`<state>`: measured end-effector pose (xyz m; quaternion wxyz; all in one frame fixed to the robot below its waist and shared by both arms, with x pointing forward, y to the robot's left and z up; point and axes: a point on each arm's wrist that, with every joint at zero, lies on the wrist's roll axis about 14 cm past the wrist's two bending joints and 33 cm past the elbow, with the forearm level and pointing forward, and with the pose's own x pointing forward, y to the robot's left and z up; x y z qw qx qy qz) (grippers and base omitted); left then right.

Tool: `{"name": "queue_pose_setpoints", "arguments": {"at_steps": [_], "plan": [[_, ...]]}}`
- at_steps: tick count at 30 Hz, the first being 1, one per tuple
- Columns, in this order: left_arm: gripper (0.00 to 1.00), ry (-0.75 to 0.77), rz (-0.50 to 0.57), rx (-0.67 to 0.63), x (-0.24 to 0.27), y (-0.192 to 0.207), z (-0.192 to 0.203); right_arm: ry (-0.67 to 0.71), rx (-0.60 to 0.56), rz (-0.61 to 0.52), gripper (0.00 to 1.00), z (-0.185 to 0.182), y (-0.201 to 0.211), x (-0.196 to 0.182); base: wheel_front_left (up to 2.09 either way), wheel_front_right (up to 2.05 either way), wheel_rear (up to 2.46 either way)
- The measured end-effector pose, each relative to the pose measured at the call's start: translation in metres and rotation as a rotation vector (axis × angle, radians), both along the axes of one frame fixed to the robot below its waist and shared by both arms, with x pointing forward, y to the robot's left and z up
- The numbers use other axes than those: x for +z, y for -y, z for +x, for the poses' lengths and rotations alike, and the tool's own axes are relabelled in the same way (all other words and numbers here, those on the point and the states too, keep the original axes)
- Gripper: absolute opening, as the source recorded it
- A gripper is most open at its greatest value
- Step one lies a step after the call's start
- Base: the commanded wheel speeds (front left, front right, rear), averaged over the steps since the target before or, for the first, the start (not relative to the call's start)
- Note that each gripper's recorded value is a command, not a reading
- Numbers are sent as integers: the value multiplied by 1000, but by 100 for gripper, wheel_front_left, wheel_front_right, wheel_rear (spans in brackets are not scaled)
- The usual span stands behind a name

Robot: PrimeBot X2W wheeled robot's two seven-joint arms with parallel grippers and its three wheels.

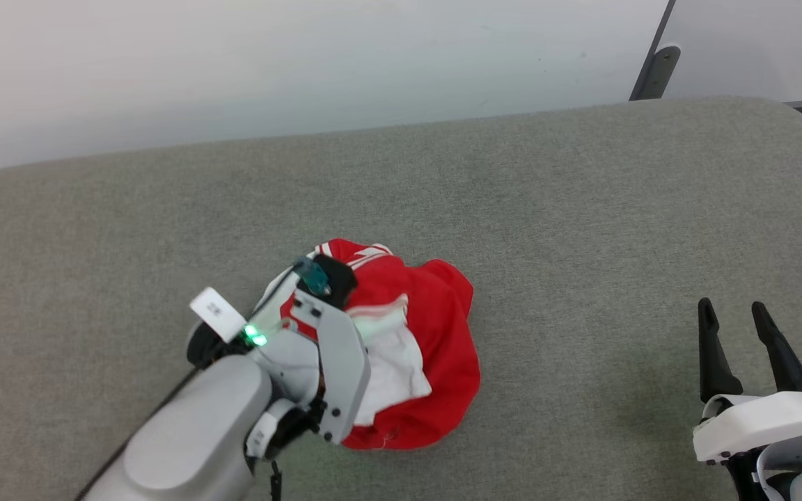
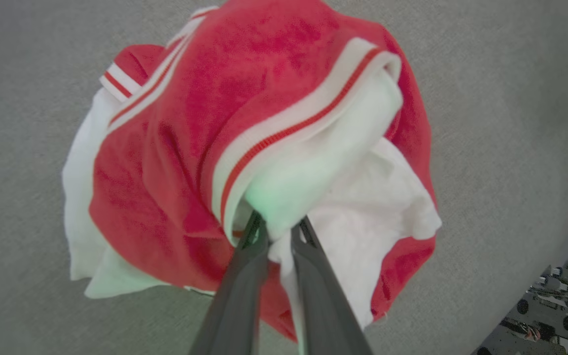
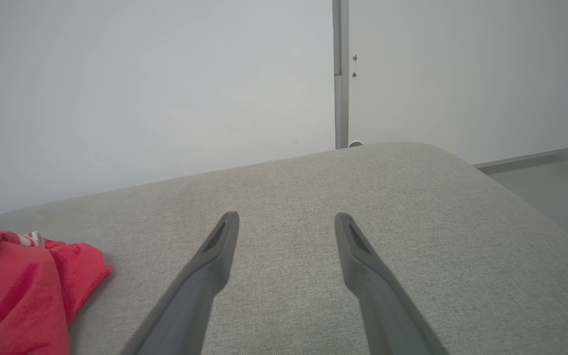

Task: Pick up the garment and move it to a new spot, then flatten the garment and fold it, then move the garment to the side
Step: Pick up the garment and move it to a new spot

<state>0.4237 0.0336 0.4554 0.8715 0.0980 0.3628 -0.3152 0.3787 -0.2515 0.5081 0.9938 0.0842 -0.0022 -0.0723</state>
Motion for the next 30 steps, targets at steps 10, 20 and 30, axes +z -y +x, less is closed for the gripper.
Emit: {"name": "queue_pose_setpoints", "arguments": {"at_steps": [10,20,30], "plan": [[0,-119,22,-1,-46,4,-21,-2,26,10,100,4,-9,-2,0,0,0],[100,-76,-35,14,-29,4,-17,18,54,5,100,5,-16,6,0,0,0],[100,184,-145,125,38,-41,4,47,98,-3,100,2,-28,17,0,0,0]]}}
